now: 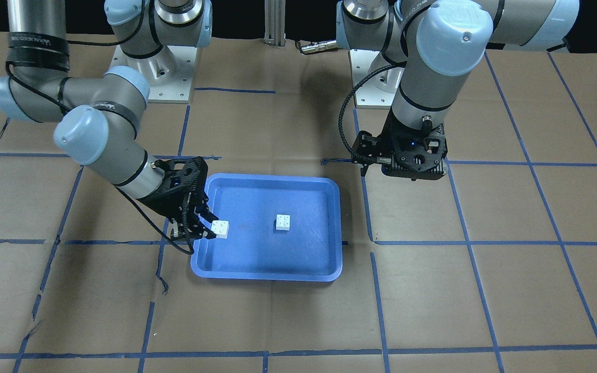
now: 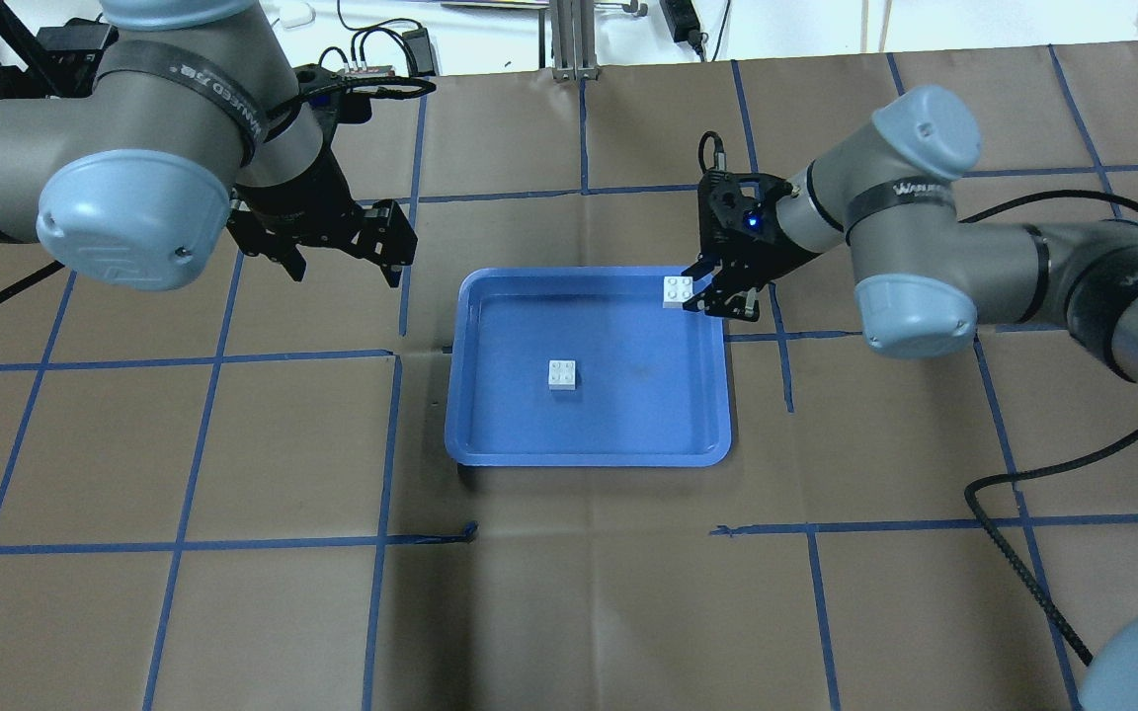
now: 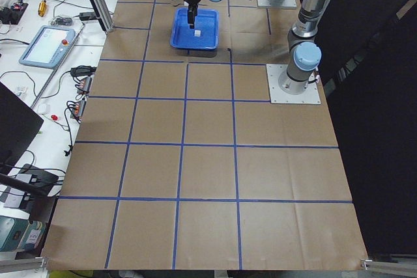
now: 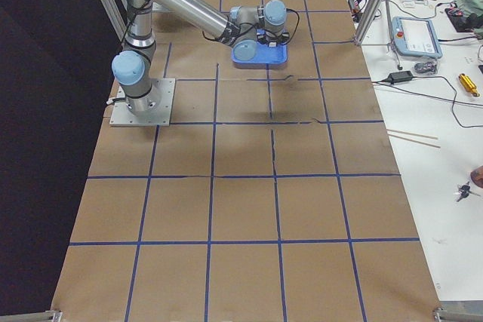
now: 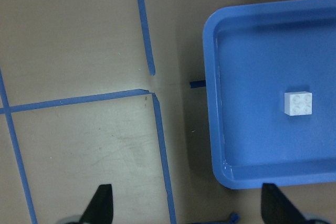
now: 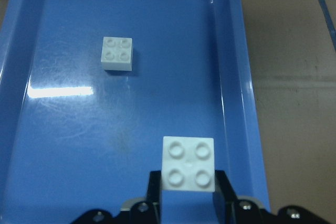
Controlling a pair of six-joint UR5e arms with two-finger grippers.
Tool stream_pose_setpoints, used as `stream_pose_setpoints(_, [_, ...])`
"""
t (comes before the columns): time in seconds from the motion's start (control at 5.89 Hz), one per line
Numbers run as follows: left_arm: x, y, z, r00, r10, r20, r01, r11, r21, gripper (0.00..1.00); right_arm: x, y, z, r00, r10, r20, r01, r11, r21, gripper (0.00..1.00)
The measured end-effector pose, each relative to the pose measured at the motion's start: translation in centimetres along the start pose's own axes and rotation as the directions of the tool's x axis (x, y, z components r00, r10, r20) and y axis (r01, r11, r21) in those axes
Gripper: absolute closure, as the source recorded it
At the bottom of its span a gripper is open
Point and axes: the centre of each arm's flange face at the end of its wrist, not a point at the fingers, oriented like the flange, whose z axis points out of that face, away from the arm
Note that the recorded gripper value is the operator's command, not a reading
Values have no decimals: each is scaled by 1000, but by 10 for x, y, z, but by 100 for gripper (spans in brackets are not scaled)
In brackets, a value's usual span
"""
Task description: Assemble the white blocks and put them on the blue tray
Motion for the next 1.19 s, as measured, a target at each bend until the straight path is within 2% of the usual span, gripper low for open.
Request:
stream_pose_setpoints(0.17, [-3,-5,-6,1000,-7,-1,7,1000,-8,1,-24,-14,20,999,20,-30,-20,1000,9,88])
stream_pose_setpoints(0.51, [-4,-4,-19,1000,-12,-10,11,1000,-22,1,-54,-20,47,999,16,-52,-14,1000,26,88])
stream_pose_setpoints(0.85, [3,17,-46,1000,-6,-22,6,1000,-30,0,-63,-24,73,998,-22,-64,24,999,38,88])
stream_pose_setpoints(1.02, [4,33,-60,1000,-2,-31,1,999,-47,0,-66,-25,80,998,-29,-62,32,999,40,88])
stream_pose_setpoints(1.19, [5,41,-73,999,5,-36,-7,999,-40,0,-69,-26,84,998,-24,-56,26,999,41,88])
